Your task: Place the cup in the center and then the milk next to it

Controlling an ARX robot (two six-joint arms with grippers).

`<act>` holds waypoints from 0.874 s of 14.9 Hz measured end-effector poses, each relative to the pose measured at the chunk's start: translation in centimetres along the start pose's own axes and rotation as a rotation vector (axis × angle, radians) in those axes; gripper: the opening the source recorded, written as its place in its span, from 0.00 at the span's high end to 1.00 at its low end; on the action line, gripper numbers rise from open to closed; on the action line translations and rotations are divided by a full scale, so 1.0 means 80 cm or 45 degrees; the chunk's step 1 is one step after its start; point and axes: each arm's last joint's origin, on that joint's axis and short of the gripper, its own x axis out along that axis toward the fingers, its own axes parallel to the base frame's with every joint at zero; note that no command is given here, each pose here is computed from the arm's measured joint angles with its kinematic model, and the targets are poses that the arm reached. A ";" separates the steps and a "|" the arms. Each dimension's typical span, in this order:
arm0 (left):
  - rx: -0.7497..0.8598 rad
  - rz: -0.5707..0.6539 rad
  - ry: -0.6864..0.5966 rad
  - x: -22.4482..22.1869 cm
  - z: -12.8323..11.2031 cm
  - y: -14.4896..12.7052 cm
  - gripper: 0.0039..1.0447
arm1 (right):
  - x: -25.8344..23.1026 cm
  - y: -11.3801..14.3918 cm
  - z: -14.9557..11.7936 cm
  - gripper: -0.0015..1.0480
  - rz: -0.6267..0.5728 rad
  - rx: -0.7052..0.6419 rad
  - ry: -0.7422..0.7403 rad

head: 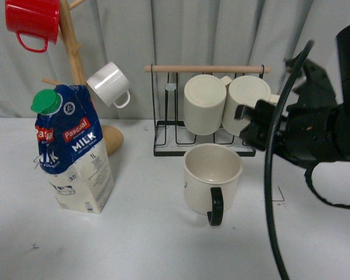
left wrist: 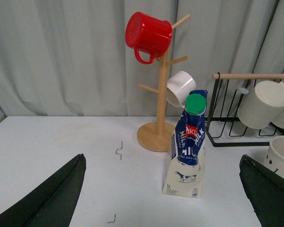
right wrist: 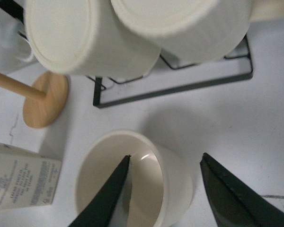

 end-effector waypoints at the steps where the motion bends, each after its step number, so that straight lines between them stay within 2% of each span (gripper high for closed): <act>1: 0.000 0.000 0.000 0.000 0.000 0.000 0.06 | -0.019 0.000 0.016 0.43 0.036 0.008 -0.072; 3: 0.000 0.000 0.000 0.000 0.000 0.000 0.06 | -0.068 0.000 0.050 0.19 0.091 0.038 -0.228; 4: 0.000 0.000 0.000 0.000 0.000 0.000 0.06 | -0.083 0.001 0.061 0.12 0.111 0.044 -0.275; 8: 0.000 0.000 0.000 0.000 0.000 0.000 0.06 | -0.107 0.003 0.074 0.04 0.159 0.038 -0.347; 10: 0.000 0.000 0.000 0.000 0.000 0.000 0.06 | -0.131 0.006 0.079 0.12 0.089 -0.080 -0.620; 11: 0.000 0.000 0.000 0.000 0.000 0.000 0.06 | -0.140 0.006 0.078 0.15 0.041 -0.122 -0.688; 12: 0.000 0.000 0.000 0.000 0.000 0.000 0.06 | -0.169 -0.001 0.067 0.26 -0.109 -0.247 -0.824; 13: 0.000 0.000 0.000 0.000 0.000 0.000 0.06 | -0.198 -0.014 0.047 0.38 -0.234 -0.363 -0.835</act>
